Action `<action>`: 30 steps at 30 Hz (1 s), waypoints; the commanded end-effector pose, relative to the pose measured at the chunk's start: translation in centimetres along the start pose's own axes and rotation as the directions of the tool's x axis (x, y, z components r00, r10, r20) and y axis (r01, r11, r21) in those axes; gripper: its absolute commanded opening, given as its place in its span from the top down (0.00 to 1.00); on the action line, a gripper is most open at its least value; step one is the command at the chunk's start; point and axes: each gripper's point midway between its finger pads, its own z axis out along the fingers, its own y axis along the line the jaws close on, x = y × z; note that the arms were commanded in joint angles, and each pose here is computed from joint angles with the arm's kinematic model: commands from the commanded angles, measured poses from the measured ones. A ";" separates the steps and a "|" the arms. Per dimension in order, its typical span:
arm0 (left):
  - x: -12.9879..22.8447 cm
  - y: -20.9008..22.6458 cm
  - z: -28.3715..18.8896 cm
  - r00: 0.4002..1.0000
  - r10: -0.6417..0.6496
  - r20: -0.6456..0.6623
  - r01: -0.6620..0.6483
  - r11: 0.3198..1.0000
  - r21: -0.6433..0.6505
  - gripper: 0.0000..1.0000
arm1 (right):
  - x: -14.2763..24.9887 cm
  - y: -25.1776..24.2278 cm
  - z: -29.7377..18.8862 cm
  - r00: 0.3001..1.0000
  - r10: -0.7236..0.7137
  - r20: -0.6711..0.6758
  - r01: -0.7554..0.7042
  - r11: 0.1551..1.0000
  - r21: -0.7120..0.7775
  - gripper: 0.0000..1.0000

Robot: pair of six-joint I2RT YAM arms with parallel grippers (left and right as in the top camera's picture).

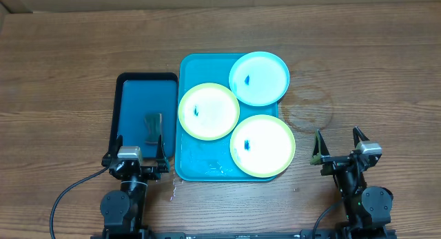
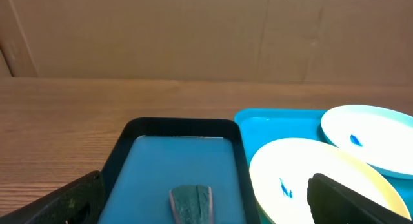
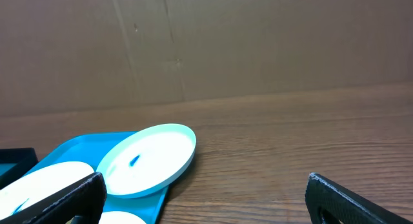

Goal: Clean dirty plates on tray and stack at the side

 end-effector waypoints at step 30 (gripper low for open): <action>0.2 0.8 0.0 0.984 0.180 -0.011 -0.181 0.982 -0.046 0.00 | -0.1 -1.0 0.0 1.000 0.000 0.019 -0.001 0.998 0.055 0.00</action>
